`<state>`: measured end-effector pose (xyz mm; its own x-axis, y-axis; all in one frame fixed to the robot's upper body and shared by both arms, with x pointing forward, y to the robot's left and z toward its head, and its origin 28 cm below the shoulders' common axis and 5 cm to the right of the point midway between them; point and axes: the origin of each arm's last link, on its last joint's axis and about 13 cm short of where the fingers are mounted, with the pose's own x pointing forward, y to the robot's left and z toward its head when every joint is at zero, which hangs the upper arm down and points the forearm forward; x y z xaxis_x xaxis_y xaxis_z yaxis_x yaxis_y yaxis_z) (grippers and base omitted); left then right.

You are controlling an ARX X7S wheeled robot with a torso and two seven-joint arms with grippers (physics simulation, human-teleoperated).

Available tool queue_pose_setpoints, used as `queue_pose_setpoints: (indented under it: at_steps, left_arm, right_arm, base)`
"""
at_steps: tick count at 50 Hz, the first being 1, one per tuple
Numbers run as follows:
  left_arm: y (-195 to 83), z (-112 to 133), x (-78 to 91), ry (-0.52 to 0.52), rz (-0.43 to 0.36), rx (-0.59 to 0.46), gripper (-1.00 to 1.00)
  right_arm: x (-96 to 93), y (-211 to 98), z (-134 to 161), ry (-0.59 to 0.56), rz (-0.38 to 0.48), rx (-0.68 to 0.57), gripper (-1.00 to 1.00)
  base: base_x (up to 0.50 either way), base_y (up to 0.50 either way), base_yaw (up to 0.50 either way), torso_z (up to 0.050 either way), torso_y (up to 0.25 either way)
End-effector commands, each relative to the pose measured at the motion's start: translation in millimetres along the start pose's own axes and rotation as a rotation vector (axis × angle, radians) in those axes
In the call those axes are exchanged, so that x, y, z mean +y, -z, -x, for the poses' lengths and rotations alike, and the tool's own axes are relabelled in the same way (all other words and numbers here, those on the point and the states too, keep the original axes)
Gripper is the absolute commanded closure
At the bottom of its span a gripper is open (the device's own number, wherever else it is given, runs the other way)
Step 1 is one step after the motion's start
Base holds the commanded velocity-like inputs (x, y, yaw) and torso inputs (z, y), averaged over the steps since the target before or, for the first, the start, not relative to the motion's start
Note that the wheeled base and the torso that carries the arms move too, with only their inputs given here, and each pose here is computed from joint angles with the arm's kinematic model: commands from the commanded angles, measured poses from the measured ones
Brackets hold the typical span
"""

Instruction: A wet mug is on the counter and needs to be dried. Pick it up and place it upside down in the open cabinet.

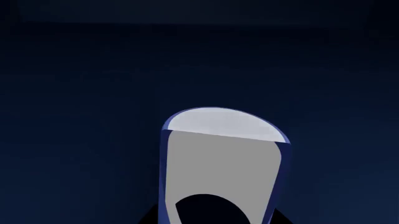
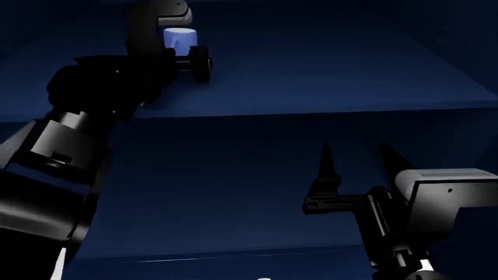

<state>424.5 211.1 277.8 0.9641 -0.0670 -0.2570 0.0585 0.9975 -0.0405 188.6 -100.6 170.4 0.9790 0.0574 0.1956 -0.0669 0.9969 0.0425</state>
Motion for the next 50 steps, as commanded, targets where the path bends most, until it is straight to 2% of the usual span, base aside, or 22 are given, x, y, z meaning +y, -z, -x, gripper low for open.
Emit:
queue_pose_setpoints:
  at_steps: [1, 2, 16, 26, 39, 44, 50]
  left_arm:
    - [17.8, -4.0, 2.3, 0.002, 0.022, 0.094, 1.0]
    - [17.9, -3.7, 2.4, 0.004, 0.022, 0.094, -1.0]
    - [13.3, 3.4, 2.7, 0.004, 0.023, 0.068, -1.0]
    - [-2.9, 31.3, 3.7, -0.033, 0.027, -0.038, -1.0]
    - [-13.6, 97.0, -3.9, 0.036, -0.003, -0.215, -1.0]
    - [-7.1, 125.0, -5.4, 0.088, -0.004, -0.265, -1.0]
    - [14.5, 161.3, -5.1, 0.129, -0.016, -0.326, -1.0]
  right_arm:
    - [0.1, 0.2, 0.1, -0.001, 0.0, -0.001, -1.0]
    - [0.1, 0.3, 0.2, -0.001, 0.0, -0.001, -1.0]
    - [-0.2, 0.5, 0.8, -0.005, -0.002, 0.001, -1.0]
    - [0.4, -0.3, 0.8, -0.01, 0.0, 0.0, -1.0]
    - [1.1, -0.1, 2.0, -0.012, 0.003, -0.011, -1.0]
    - [1.1, 0.5, 2.1, -0.012, 0.003, -0.011, -1.0]
    - [1.0, 0.8, 2.5, -0.011, 0.001, -0.013, -1.0]
  base:
    - [0.0, 0.0, 0.0, 0.0, 0.0]
    - [0.0, 0.0, 0.0, 0.0, 0.0]
    - [0.0, 0.0, 0.0, 0.0, 0.0]
    - [0.0, 0.0, 0.0, 0.0, 0.0]
    - [0.0, 0.0, 0.0, 0.0, 0.0]
    - [0.0, 0.0, 0.0, 0.0, 0.0]
    - [0.0, 0.0, 0.0, 0.0, 0.0]
